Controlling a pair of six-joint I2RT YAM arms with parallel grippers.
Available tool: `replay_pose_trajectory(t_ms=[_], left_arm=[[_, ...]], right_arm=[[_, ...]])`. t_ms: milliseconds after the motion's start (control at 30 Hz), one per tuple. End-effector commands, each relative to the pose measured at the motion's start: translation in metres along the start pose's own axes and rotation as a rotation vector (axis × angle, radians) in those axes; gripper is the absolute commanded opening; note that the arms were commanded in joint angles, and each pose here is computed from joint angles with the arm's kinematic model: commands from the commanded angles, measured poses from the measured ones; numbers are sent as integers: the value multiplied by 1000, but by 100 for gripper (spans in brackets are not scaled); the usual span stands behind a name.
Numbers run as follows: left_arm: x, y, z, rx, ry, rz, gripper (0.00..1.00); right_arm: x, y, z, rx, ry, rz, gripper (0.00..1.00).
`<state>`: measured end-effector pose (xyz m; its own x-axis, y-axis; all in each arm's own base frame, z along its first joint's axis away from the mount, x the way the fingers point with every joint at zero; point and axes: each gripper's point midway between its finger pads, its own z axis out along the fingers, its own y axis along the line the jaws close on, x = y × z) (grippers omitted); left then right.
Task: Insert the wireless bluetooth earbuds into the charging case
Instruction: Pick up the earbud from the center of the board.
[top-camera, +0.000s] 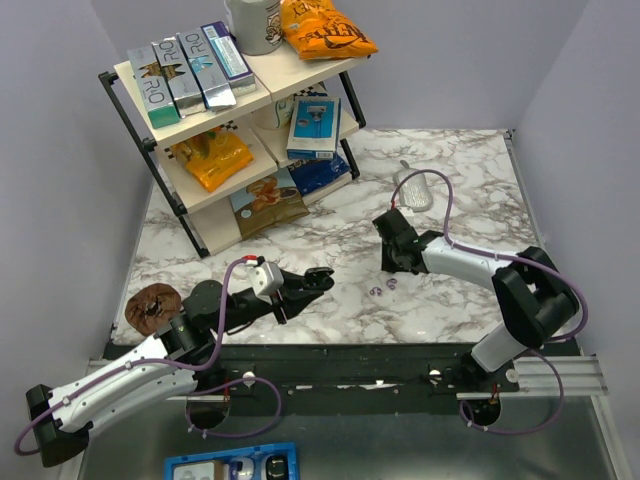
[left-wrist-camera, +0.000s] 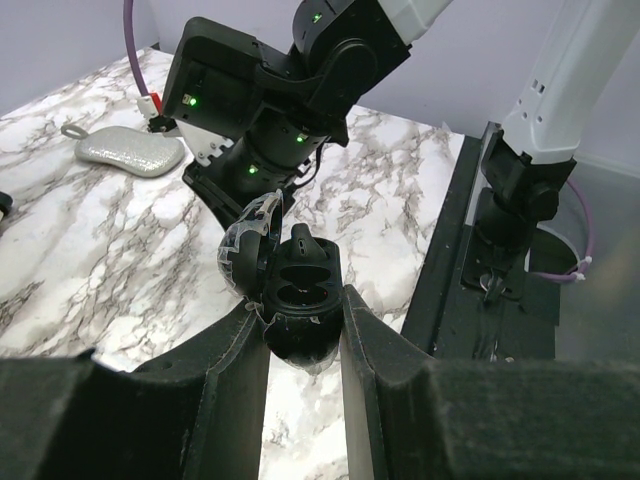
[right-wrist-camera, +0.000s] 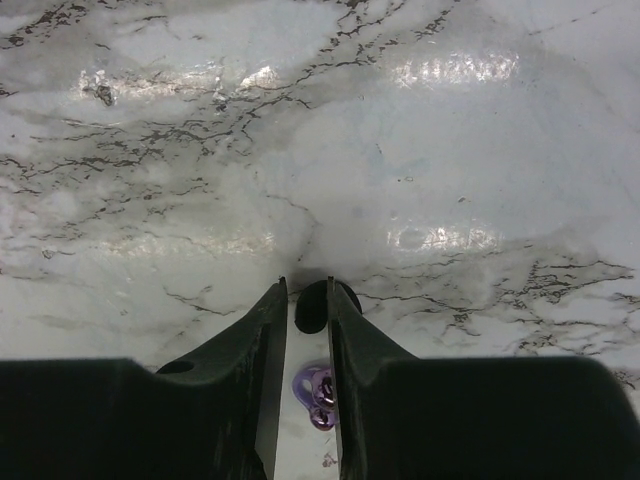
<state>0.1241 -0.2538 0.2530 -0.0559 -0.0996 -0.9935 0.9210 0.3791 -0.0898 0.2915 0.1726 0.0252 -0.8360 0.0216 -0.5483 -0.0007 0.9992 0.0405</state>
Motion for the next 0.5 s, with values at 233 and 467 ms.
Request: replay_pose_trajectory(t_ms=[233,467], left_arm=[[-4,-1,2,8,-19,-5,0],[-4,-2,3,15,-23,-1,0]], right_arm=[[1,-6,-9,-30,-25,-57,6],[-13,56,-42,-399,-92,-335,2]])
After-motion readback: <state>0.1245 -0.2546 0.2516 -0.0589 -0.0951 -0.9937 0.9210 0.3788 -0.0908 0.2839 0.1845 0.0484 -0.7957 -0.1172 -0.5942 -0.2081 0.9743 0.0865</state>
